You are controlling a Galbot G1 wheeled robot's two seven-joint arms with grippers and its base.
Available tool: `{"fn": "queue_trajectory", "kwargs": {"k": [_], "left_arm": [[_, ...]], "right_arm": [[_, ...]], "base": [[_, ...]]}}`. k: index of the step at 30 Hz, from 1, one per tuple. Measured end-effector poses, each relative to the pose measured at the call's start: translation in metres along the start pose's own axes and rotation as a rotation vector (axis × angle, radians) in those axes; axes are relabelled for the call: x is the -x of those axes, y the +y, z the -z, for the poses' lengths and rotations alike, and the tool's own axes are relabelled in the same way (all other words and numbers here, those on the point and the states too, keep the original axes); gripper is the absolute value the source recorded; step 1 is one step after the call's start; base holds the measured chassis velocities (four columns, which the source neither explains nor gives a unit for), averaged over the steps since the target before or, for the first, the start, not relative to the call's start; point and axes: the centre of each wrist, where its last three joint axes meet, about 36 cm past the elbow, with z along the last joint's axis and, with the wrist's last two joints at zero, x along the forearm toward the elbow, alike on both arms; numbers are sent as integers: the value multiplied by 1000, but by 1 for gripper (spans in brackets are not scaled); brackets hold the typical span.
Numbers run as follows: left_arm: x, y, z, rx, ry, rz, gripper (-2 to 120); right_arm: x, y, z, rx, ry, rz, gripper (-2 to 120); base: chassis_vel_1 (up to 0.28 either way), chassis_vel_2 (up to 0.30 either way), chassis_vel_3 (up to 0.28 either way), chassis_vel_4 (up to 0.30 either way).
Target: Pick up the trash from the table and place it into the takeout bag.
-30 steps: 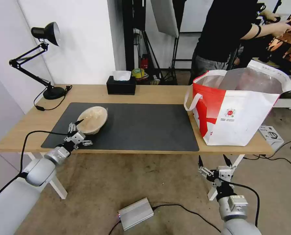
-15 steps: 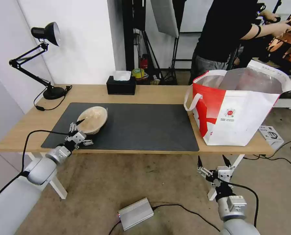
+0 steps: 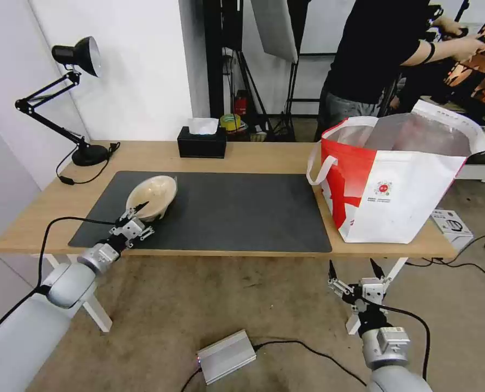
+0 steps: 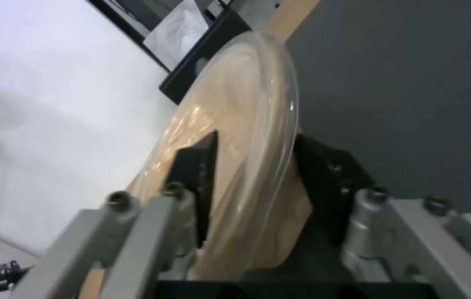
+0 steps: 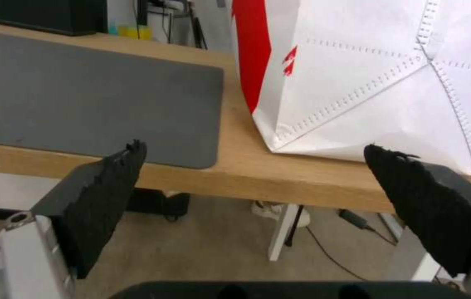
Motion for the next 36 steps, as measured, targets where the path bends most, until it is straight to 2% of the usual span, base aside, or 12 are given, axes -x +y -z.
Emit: {"fn": "queue_trajectory", "kwargs": {"k": [3, 4, 7, 10, 18, 26, 34, 36], "left_arm": [[3, 1, 2, 0, -7, 0, 21], [3, 1, 2, 0, -7, 0, 21], [4, 1, 2, -2, -7, 3, 7], [4, 1, 2, -5, -7, 4, 1], [3, 1, 1, -7, -14, 8, 1], [2, 11, 11, 4, -53, 6, 1], [1, 27, 35, 49, -134, 0, 1], [2, 35, 47, 81, -171, -5, 1]], "right_arm": [[0, 0, 0, 0, -1, -1, 100], [0, 0, 0, 0, -1, -1, 100], [-1, 1, 0, 0, -1, -2, 100], [-1, 0, -1, -1, 0, -4, 100], [0, 0, -1, -2, 0, -5, 100], [0, 0, 0, -2, -4, -7, 100], [1, 0, 4, 1, -11, -8, 100], [1, 1, 6, 3, -14, -7, 100]], "base": [[0, 0, 0, 0], [0, 0, 0, 0], [0, 0, 0, 0], [0, 0, 0, 0], [0, 0, 0, 0], [0, 0, 0, 0], [0, 0, 0, 0], [0, 0, 0, 0]]}}
